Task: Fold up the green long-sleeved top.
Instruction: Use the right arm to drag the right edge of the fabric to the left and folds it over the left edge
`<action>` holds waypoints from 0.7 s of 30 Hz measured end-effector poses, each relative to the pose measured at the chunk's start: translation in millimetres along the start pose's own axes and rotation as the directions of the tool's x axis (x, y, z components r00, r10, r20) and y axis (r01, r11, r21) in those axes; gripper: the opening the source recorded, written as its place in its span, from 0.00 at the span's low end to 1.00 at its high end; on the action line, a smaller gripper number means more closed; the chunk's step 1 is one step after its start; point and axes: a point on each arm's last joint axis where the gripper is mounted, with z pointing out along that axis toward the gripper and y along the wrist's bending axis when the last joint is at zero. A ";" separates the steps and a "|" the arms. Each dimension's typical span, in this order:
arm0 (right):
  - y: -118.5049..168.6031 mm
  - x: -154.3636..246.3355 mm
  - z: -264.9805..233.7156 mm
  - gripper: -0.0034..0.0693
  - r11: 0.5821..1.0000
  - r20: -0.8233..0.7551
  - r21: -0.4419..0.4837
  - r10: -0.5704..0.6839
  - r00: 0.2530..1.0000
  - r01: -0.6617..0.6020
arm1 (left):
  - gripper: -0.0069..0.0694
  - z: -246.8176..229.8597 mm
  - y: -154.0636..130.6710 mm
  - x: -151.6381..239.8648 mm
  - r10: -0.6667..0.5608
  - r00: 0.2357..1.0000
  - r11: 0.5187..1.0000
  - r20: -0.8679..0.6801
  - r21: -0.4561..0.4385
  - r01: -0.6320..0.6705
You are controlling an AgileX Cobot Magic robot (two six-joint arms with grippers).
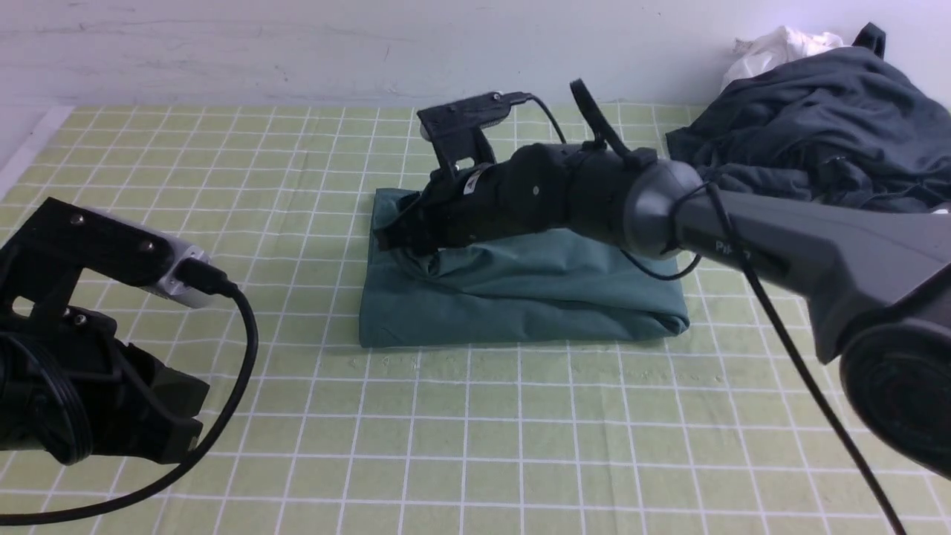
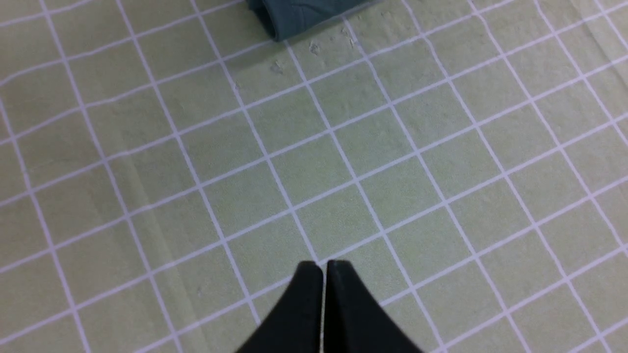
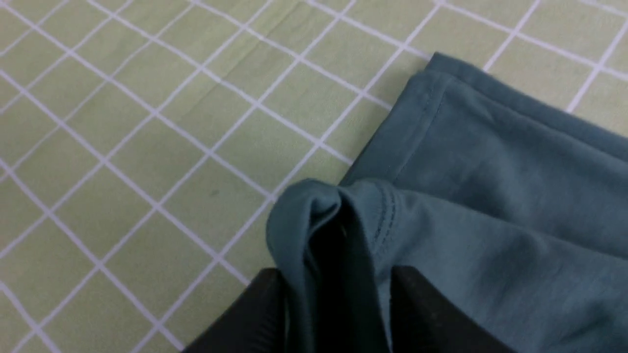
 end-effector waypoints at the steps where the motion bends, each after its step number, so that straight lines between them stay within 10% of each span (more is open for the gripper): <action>1: 0.5 -3.4 -3.2 0.54 1.000 0.009 -0.001 -0.001 1.000 0.001 | 0.08 0.0 0.0 0.0 0.000 1.000 1.000 0.000 0.000 0.000; 6: 3.5 -12.1 -14.2 0.53 1.000 0.011 -0.014 0.019 1.000 -0.019 | 0.08 0.0 0.0 0.0 0.000 1.000 1.000 0.000 0.000 0.000; 15: 1.4 -19.7 -21.2 0.10 1.000 0.034 0.003 -0.008 0.999 0.008 | 0.08 0.0 -1.1 1.2 -0.003 1.000 1.000 -0.013 0.012 0.003; 21: 5.9 25.3 17.8 0.03 0.998 -0.111 -0.016 0.061 0.992 -0.063 | 0.08 0.0 -3.0 0.1 -0.026 1.000 0.999 -0.002 0.033 0.026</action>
